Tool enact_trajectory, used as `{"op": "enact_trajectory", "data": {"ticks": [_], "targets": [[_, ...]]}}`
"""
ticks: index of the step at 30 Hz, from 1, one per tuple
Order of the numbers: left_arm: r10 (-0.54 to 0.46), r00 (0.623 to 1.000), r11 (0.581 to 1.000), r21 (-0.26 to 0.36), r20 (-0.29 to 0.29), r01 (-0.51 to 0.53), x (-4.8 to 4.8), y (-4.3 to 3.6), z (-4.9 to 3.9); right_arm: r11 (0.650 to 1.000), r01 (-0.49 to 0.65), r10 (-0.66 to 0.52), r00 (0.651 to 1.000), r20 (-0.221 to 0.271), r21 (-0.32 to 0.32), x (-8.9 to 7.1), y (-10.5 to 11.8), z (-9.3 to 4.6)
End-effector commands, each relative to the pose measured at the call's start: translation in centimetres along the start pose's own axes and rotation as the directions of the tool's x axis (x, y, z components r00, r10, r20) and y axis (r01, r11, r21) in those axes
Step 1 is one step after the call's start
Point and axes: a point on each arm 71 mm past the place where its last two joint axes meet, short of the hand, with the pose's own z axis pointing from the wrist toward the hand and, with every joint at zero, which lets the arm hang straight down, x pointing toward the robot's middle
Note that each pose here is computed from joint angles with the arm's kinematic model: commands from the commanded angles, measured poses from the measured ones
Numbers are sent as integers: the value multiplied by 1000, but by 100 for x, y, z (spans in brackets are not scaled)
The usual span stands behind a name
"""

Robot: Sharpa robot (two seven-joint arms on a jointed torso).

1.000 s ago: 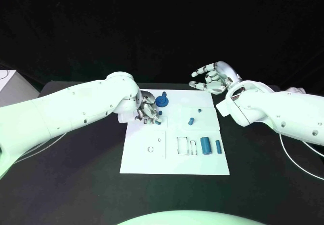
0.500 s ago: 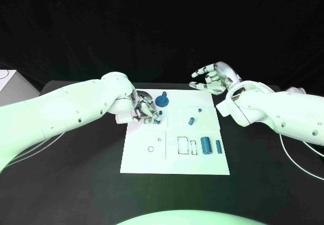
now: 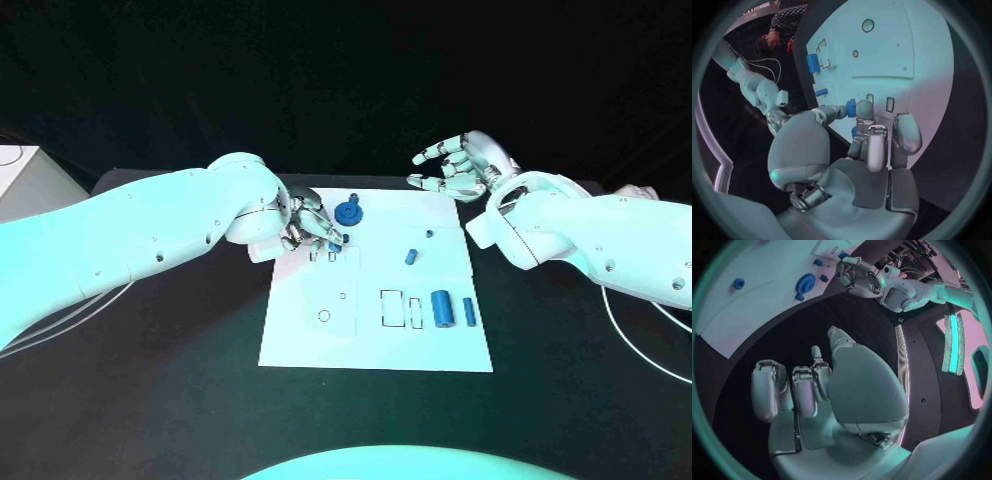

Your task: Assemble the parts on the task board

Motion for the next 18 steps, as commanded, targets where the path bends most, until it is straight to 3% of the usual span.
{"op": "enact_trajectory", "data": {"ticks": [1, 18], "targets": [[27, 996, 1000, 8, 90, -28, -42, -25, -8, 1000, 2, -2, 1000, -13, -2, 4, -5, -3], [123, 984, 992, -27, 130, -120, 45, 10, 30, 1000, 3, -3, 1000, -9, 1, -13, -20, -11]]}}
